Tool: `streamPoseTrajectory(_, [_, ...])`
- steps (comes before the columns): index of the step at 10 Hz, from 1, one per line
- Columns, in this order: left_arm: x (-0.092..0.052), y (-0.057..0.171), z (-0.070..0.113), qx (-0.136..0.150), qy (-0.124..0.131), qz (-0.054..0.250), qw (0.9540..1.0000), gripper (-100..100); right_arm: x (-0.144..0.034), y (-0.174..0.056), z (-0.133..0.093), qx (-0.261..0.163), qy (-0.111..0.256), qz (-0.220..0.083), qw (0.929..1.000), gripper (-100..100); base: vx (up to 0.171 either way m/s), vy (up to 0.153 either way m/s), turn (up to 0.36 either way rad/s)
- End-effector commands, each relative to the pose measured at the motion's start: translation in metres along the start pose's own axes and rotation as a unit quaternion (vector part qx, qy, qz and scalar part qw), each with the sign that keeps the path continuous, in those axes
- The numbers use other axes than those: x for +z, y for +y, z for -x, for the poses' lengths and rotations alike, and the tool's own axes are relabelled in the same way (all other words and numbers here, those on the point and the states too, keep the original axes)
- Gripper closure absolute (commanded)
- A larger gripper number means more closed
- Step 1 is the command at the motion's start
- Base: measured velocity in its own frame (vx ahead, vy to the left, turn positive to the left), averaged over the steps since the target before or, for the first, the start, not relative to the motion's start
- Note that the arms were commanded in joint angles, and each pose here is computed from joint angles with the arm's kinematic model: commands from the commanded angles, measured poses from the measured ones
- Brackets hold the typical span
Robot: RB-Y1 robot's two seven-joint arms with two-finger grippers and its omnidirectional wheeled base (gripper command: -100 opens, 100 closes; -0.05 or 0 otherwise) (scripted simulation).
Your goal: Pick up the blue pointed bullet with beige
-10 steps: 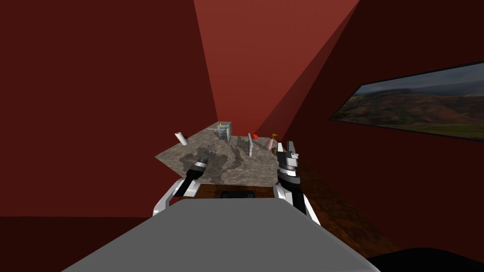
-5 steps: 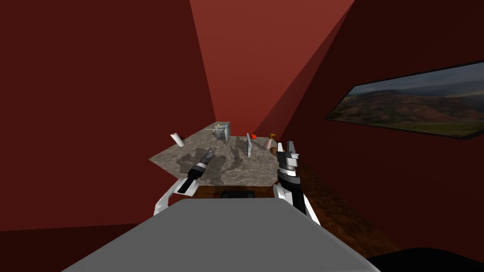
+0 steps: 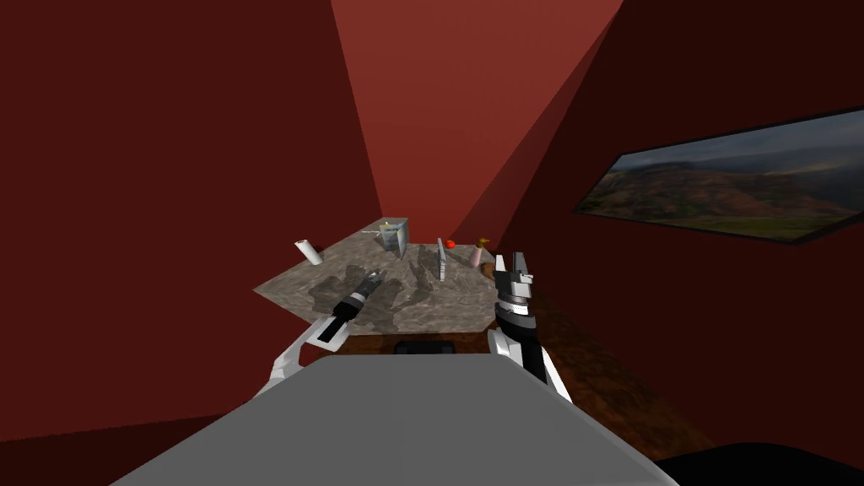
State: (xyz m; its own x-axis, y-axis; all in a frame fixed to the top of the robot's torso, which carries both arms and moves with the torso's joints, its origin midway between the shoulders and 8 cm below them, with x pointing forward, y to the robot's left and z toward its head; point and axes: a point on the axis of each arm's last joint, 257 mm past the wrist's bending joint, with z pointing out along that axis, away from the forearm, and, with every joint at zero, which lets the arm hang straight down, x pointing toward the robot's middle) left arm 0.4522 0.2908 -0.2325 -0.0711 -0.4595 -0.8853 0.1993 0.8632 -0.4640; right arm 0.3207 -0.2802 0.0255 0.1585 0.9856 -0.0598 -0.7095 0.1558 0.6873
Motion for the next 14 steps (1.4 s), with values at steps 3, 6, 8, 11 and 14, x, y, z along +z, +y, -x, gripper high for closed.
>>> streamPoseTrajectory(3, [-0.003, 0.040, -0.016, 0.086, 0.045, 0.025, 0.9949, -100, 0.000, 0.000, 0.000, 0.000, 0.000, 0.000, 1.0000, 0, 0.016, -0.010, -0.044])
streamPoseTrajectory(6, [-0.007, 0.070, -0.023, 0.149, 0.076, 0.041, 0.9851, -100, 0.000, 0.000, 0.000, 0.000, 0.000, 0.000, 1.0000, 0, 0.017, -0.009, -0.045])
streamPoseTrajectory(8, [-0.012, 0.095, -0.025, 0.198, 0.099, 0.053, 0.9738, -100, 0.000, 0.000, 0.000, 0.000, 0.000, 0.000, 1.0000, 0, 0.017, -0.009, -0.040])
streamPoseTrajectory(11, [-0.014, 0.108, -0.026, 0.222, 0.111, 0.060, 0.9668, -100, 0.000, 0.000, 0.000, 0.000, 0.000, 0.000, 1.0000, 0, 0.015, -0.009, -0.032])
streamPoseTrajectory(14, [0.000, 0.107, -0.038, 0.222, 0.113, 0.077, 0.9654, -100, 0.000, 0.000, 0.000, 0.000, 0.000, 0.000, 1.0000, 0, -0.034, 0.071, -0.089])
